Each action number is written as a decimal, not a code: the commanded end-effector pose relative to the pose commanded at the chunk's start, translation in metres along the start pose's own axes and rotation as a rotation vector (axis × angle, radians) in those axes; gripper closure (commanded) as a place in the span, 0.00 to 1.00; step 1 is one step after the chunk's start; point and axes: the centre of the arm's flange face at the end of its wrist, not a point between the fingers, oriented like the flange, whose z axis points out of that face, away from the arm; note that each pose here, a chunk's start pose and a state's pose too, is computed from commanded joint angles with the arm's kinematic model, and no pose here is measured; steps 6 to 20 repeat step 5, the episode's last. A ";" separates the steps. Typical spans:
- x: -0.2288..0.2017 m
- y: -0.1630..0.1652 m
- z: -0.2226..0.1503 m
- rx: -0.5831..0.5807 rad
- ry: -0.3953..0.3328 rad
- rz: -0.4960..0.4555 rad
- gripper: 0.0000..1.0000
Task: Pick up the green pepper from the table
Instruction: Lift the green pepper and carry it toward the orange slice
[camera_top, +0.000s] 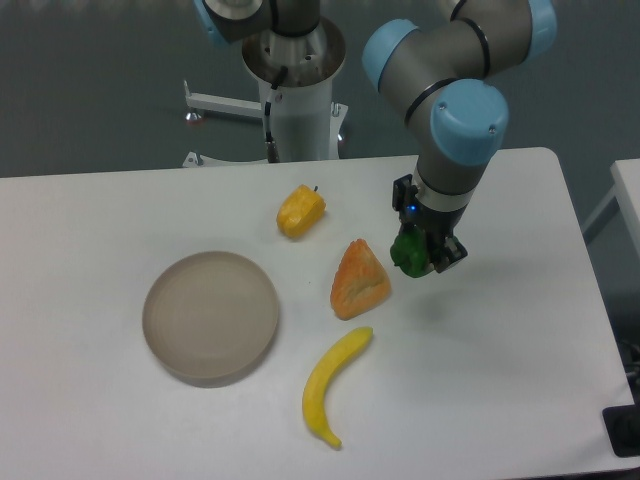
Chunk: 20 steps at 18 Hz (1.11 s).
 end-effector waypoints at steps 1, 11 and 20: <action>-0.001 -0.001 0.001 0.003 0.000 0.003 0.68; -0.004 -0.003 0.007 0.008 0.009 0.006 0.68; -0.004 -0.003 0.007 0.008 0.009 0.006 0.68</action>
